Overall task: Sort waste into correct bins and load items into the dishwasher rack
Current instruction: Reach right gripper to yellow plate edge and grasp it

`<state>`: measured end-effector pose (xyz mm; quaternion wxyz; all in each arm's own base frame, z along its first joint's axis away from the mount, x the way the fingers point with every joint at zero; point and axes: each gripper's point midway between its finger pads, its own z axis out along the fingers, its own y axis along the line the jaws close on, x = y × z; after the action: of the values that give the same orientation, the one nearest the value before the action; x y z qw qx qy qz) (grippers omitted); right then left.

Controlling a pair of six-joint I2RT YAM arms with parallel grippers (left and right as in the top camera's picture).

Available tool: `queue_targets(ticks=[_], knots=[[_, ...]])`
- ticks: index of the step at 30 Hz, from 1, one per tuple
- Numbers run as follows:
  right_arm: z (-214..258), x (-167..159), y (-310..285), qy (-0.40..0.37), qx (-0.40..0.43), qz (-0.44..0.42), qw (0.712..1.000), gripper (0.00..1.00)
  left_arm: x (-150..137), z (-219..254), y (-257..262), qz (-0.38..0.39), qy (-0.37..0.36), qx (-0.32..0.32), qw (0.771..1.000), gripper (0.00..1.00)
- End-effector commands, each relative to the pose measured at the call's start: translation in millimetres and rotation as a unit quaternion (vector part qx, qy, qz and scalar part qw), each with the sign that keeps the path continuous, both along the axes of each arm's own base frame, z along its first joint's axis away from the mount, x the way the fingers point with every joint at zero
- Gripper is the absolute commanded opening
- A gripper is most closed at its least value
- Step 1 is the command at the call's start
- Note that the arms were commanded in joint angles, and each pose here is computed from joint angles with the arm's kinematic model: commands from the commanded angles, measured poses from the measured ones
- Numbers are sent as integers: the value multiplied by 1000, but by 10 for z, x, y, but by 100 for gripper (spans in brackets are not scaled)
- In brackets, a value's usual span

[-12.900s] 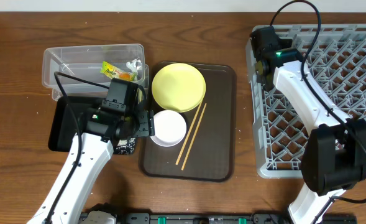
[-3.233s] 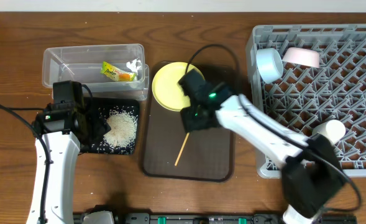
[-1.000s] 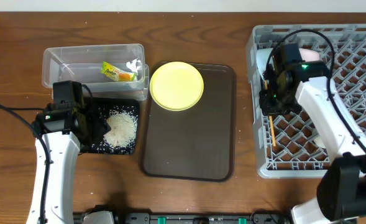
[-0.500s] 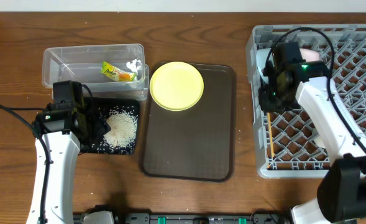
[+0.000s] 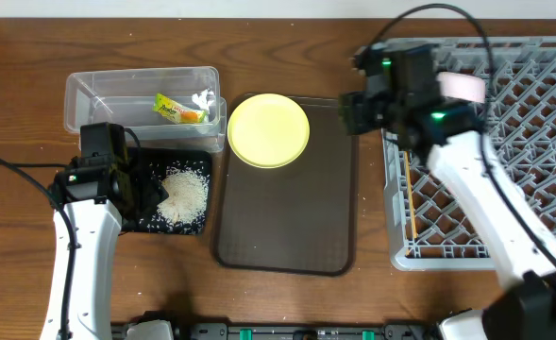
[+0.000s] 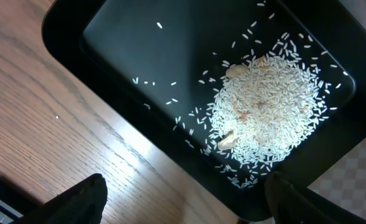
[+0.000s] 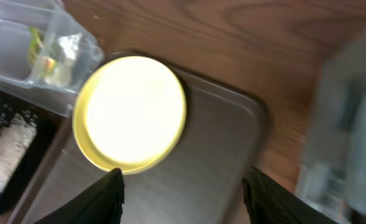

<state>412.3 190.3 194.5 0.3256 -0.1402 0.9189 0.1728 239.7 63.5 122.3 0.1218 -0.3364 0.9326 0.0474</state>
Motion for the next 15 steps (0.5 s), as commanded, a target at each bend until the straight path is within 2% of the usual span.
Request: queue_targets(ticks=[1,11,13,15], knots=[[-327,61,234,36,9,-9,999,61,4,28,22,6,-4,2,1000,84],[-1454,231,618,104,-6,-67,992,61,4,28,21,6,-4,2,1000,84],[-1647,202,667,118,-11,-71,990,58,3,28,21,6,-4,2,1000,84],[-1782,177,660,129,-21,-83,988,51,3,28,21,6,-4,2,1000,84]])
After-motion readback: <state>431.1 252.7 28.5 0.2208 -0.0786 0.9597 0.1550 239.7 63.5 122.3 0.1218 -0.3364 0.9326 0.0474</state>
